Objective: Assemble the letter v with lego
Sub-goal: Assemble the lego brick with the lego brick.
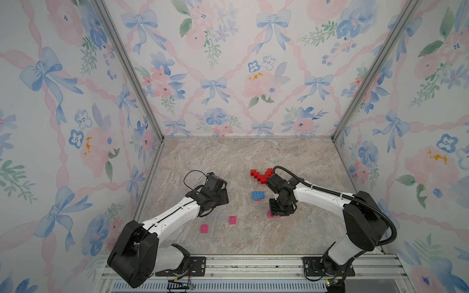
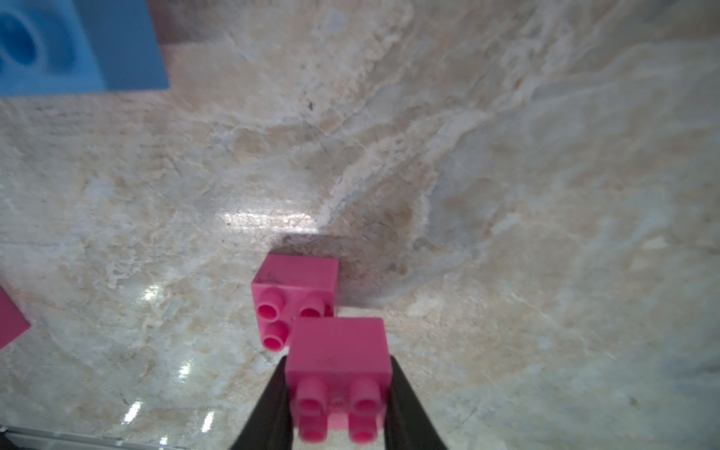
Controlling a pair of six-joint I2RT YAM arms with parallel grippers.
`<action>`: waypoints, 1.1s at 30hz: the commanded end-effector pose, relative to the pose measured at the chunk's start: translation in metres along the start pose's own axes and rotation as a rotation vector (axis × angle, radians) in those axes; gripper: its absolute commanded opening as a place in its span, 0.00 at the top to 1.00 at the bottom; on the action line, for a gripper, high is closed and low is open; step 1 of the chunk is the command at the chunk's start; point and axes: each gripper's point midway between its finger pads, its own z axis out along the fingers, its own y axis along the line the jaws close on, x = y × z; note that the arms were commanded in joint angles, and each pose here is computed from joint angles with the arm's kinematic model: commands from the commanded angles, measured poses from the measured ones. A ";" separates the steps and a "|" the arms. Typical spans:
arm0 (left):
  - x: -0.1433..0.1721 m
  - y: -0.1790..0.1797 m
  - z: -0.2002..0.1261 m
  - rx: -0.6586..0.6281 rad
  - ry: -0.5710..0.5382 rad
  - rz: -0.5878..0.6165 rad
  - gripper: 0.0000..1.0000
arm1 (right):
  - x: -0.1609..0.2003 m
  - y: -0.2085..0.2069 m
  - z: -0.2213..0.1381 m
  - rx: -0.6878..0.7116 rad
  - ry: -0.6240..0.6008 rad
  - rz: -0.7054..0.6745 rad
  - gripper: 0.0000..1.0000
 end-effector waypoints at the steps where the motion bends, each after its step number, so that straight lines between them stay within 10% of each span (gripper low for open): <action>1: -0.005 -0.002 -0.002 -0.003 -0.021 0.006 0.33 | 0.002 -0.007 0.013 0.073 0.011 -0.001 0.87; 16: -0.005 -0.003 -0.001 -0.001 -0.018 0.006 0.33 | 0.011 -0.020 0.037 0.164 0.056 0.015 0.84; 28: -0.009 -0.009 -0.001 0.009 -0.017 0.019 0.33 | -0.011 0.001 -0.026 0.104 -0.049 -0.028 0.29; 33: -0.009 -0.009 -0.001 0.010 -0.020 0.018 0.33 | -0.007 0.005 -0.036 0.115 -0.044 -0.071 0.42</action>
